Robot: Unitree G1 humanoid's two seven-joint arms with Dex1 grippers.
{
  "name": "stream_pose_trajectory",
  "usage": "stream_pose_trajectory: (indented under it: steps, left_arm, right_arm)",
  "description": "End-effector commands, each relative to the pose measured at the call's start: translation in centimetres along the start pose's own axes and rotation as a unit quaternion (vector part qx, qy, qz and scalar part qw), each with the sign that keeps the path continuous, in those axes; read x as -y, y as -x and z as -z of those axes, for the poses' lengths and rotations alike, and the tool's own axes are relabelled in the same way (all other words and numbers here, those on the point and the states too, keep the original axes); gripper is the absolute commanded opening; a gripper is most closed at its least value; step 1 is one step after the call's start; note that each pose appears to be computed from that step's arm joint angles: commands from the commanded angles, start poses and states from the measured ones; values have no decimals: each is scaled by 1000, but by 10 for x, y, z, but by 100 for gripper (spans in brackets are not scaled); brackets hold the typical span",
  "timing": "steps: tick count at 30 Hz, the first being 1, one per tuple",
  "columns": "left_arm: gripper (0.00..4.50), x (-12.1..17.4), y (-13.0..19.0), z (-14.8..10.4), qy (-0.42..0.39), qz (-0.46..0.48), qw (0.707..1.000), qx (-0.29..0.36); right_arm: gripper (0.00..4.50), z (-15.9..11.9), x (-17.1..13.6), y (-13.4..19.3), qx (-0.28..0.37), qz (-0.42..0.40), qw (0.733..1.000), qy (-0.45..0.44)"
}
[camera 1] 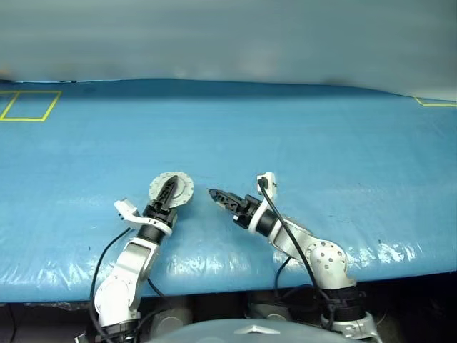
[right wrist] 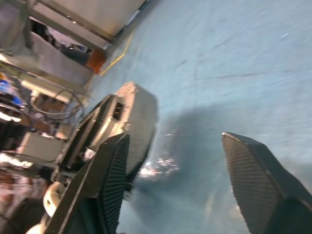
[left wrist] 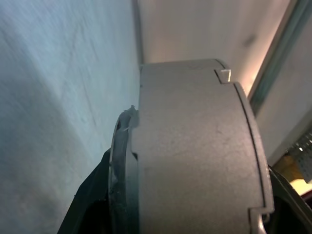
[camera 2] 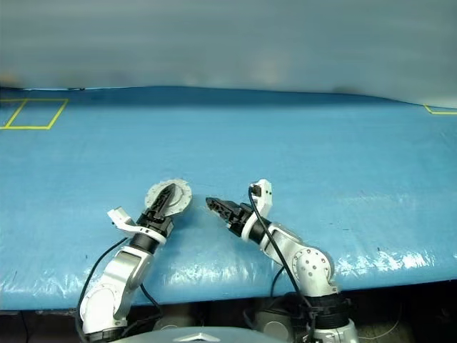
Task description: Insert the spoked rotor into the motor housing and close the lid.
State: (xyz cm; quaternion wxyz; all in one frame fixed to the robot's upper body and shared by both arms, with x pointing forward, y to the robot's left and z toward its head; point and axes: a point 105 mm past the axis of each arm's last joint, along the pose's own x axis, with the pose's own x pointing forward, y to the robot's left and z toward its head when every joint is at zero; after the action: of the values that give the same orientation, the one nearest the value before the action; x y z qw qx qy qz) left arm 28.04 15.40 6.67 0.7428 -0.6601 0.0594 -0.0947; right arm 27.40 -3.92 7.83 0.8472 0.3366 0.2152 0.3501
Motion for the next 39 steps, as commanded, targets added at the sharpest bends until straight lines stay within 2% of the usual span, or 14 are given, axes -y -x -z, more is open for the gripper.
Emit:
stream_pose_trajectory:
  steps: [1,2,7,10,14,20,28,32,34,35,39]
  left_arm:
    - [245,16,-19,-21,-54,26,998,25]
    - [245,15,-24,-27,-63,22,997,31]
    - [245,17,-62,-57,-87,15,995,46]
    - [245,22,-85,-71,-100,17,993,51]
    - [245,28,-117,-84,-106,12,993,53]
    - [245,34,-152,-84,-145,-11,989,38]
    - [245,30,-173,-75,-169,-86,981,30]
    - [371,14,-168,-71,-198,-127,972,1]
    - [429,-10,-155,-79,-208,-177,962,-5]
    - [444,-17,-150,-82,-211,-194,958,-6]
    - [444,-52,-122,-90,-250,-256,933,-48]
  right_arm:
    - [428,-14,-13,6,31,-12,991,127]
    - [448,-16,-13,9,38,-8,986,161]
    - [450,-11,-9,22,49,11,954,294]
    - [450,-3,-2,26,44,34,941,333]
    - [450,2,9,29,50,84,908,409]
    - [450,4,13,28,73,120,889,436]
    - [450,14,17,27,51,122,889,439]
    - [450,16,19,28,50,129,893,429]
    - [450,19,21,28,46,132,896,421]
    - [450,20,21,27,46,132,897,420]
    - [450,20,19,22,46,124,903,409]
